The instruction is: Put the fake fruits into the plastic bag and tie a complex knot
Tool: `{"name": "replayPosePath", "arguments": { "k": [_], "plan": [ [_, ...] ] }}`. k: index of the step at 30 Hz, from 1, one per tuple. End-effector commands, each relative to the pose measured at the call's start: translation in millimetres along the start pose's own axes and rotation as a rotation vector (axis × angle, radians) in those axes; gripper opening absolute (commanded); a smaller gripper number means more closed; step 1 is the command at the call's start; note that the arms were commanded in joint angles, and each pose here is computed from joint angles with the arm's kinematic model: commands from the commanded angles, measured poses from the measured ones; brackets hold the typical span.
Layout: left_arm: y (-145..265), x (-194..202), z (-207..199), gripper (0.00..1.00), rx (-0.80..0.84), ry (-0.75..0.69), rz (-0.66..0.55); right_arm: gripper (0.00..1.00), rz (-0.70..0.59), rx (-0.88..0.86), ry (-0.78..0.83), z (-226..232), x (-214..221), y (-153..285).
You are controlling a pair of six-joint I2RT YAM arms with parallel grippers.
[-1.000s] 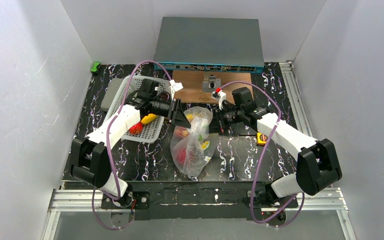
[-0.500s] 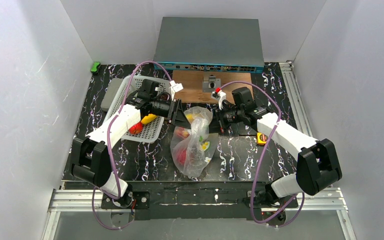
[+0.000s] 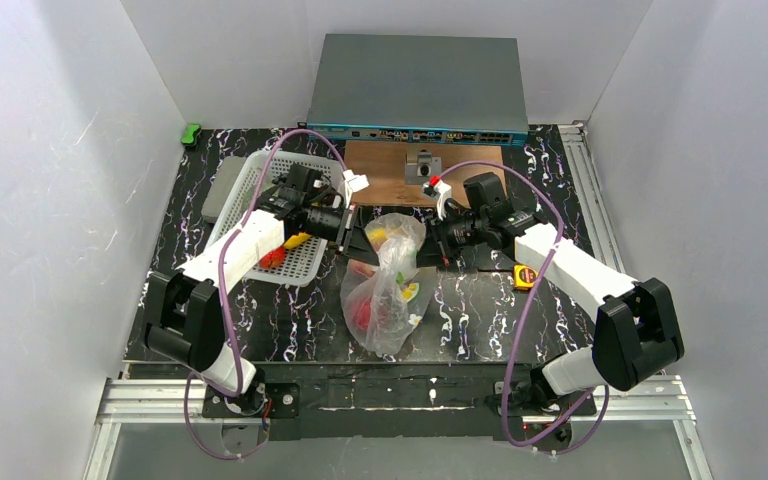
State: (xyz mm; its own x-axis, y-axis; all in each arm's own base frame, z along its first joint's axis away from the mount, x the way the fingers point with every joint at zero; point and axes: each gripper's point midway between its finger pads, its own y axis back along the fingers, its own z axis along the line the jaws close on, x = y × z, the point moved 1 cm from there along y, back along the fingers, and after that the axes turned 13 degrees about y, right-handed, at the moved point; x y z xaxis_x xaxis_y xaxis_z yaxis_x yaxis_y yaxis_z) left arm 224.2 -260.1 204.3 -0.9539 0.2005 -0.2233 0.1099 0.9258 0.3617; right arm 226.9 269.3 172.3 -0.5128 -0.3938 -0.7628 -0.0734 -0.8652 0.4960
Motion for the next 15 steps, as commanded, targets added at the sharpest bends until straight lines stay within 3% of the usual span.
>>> {"name": "replayPosePath", "arguments": {
  "k": [1, 15],
  "plan": [
    [16.6, -5.1, 7.8, 0.0, -0.038, 0.021, -0.042, 0.01, 0.005, 0.039, 0.098, -1.1, -12.5, 17.5],
    [40.8, 13.0, 82.4, 0.0, -0.307, 0.052, -0.026, 0.01, 0.248, 0.174, 0.288, -37.6, 51.0, 49.2]
  ]
}}
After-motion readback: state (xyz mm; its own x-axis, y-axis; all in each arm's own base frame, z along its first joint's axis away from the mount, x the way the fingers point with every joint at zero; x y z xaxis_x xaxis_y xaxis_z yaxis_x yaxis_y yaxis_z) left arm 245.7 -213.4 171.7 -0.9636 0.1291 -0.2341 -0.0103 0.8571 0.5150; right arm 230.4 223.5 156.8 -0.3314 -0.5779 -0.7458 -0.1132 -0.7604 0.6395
